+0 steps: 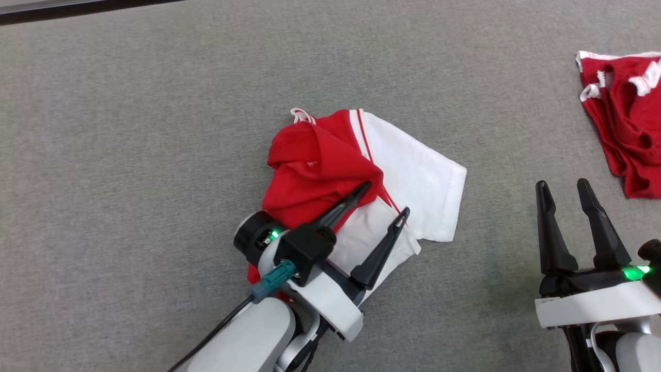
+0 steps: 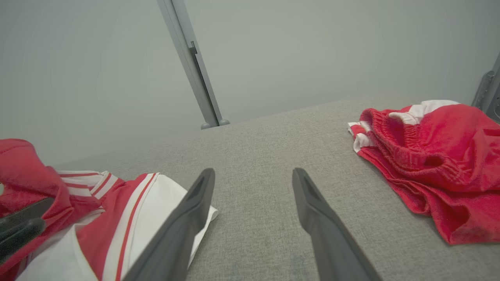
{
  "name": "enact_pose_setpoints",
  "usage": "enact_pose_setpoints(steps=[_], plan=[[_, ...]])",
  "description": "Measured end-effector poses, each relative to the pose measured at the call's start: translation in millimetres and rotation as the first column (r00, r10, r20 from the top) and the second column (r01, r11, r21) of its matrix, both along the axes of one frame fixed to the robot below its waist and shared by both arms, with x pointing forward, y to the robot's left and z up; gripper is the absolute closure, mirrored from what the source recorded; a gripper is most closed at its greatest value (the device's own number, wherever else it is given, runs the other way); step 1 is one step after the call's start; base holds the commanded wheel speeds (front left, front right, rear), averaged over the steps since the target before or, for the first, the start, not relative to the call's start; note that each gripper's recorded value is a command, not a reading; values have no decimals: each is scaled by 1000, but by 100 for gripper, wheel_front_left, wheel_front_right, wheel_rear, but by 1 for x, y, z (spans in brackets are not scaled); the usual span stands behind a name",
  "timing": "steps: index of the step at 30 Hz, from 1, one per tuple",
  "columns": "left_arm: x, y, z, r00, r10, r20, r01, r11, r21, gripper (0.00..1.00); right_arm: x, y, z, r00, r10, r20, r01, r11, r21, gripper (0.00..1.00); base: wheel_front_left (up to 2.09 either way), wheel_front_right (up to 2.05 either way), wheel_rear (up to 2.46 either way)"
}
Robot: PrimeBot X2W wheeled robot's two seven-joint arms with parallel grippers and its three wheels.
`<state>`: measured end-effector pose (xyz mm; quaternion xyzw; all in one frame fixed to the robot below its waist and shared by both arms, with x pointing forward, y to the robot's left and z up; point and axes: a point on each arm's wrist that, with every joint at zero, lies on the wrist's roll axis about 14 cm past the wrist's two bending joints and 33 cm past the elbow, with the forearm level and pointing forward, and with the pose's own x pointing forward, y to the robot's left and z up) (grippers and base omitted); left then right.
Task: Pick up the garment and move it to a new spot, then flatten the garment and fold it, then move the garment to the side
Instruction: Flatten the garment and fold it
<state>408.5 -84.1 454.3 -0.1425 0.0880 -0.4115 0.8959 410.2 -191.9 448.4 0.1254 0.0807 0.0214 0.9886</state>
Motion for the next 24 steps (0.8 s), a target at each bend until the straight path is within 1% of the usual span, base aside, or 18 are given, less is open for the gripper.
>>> enact_pose_setpoints(steps=[4,6,9,12,14,18,22,24], plan=[[12,20,22,994,84,75,-82,996,-40,0,6,7,6,999,29,22,-28,1000,-3,0,0,0,0],[18,33,32,984,134,114,-130,991,-42,0,9,11,10,998,43,38,-43,999,-5,0,0,0,0],[25,58,43,962,223,155,-219,975,-43,0,13,16,17,996,65,57,-65,998,-13,0,0,0,0],[31,86,52,929,322,180,-320,946,-45,0,15,22,23,994,86,73,-85,996,-18,0,0,0,0],[35,108,55,901,392,188,-391,919,-41,0,14,26,25,992,101,74,-100,995,-25,0,0,0,0],[43,162,58,820,537,200,-544,839,-21,0,13,33,29,988,130,79,-127,991,-38,0,0,0,0],[40,210,59,742,639,203,-653,757,1,0,7,38,31,986,153,69,-150,987,-53,0,0,0,0],[35,231,57,711,675,197,-691,723,15,0,3,40,33,984,163,69,-159,986,-58,0,0,0,0]])
